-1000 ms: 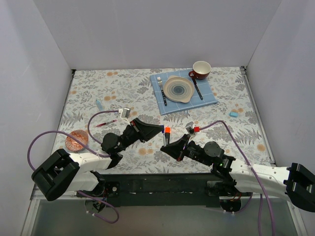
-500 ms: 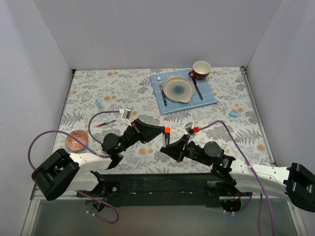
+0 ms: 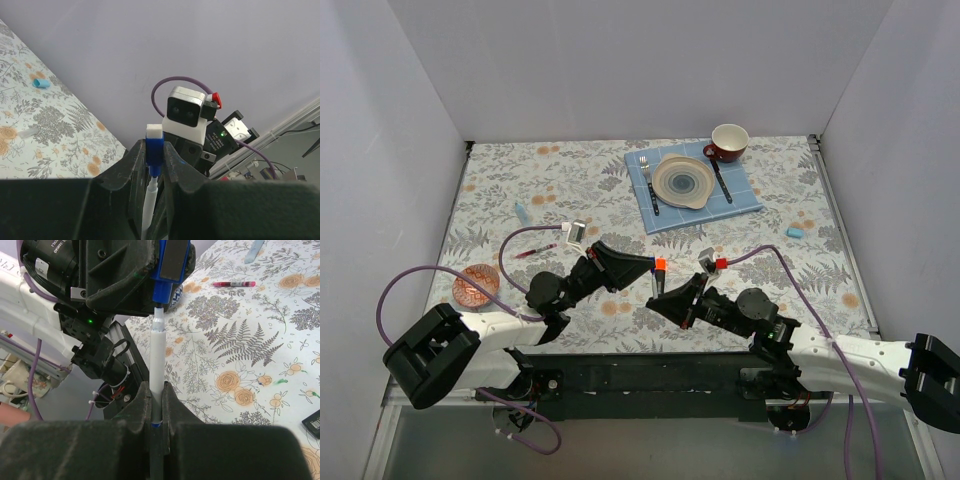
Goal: Insert the pens into the pen caps
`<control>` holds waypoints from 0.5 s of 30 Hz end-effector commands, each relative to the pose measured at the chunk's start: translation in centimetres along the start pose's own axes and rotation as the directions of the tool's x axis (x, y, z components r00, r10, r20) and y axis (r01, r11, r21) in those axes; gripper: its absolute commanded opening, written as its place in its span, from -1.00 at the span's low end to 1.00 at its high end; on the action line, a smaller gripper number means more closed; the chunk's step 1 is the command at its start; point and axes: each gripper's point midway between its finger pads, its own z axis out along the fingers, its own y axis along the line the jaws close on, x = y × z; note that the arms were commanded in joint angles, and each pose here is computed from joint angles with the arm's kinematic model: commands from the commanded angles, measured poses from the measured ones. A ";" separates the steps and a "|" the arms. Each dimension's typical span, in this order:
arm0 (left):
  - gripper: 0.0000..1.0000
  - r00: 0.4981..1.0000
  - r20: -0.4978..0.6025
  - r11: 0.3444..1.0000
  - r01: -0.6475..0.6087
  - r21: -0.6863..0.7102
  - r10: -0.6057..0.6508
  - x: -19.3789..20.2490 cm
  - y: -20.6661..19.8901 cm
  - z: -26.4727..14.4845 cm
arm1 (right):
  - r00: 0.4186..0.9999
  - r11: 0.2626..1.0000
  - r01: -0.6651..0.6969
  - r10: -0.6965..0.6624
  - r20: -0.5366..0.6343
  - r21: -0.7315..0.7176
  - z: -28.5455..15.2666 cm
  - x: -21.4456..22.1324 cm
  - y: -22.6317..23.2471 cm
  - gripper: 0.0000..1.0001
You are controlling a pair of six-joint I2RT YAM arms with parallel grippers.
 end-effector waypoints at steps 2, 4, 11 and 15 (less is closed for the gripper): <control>-1.00 0.996 0.064 0.993 -0.065 0.098 0.059 -1.3 -2.5 -0.1 | 0.997 0.999 0.008 -0.005 0.075 -0.039 0.0 -1.9 1.1 -0.97; -1.00 0.996 0.062 0.993 -0.065 0.098 0.059 -1.2 -2.4 0.0 | 0.997 0.999 0.008 -0.005 0.075 -0.039 0.0 -1.9 1.1 -0.97; -1.00 0.998 0.032 0.990 -0.062 0.128 0.058 -0.4 -2.9 -0.2 | 0.995 1.000 0.004 -0.003 0.104 -0.006 0.0 -2.7 0.7 -0.97; -1.00 0.998 -0.006 0.987 -0.059 0.149 0.061 0.6 -3.1 -0.6 | 0.992 1.000 0.013 -0.016 0.127 0.024 -0.1 -3.6 0.5 -0.97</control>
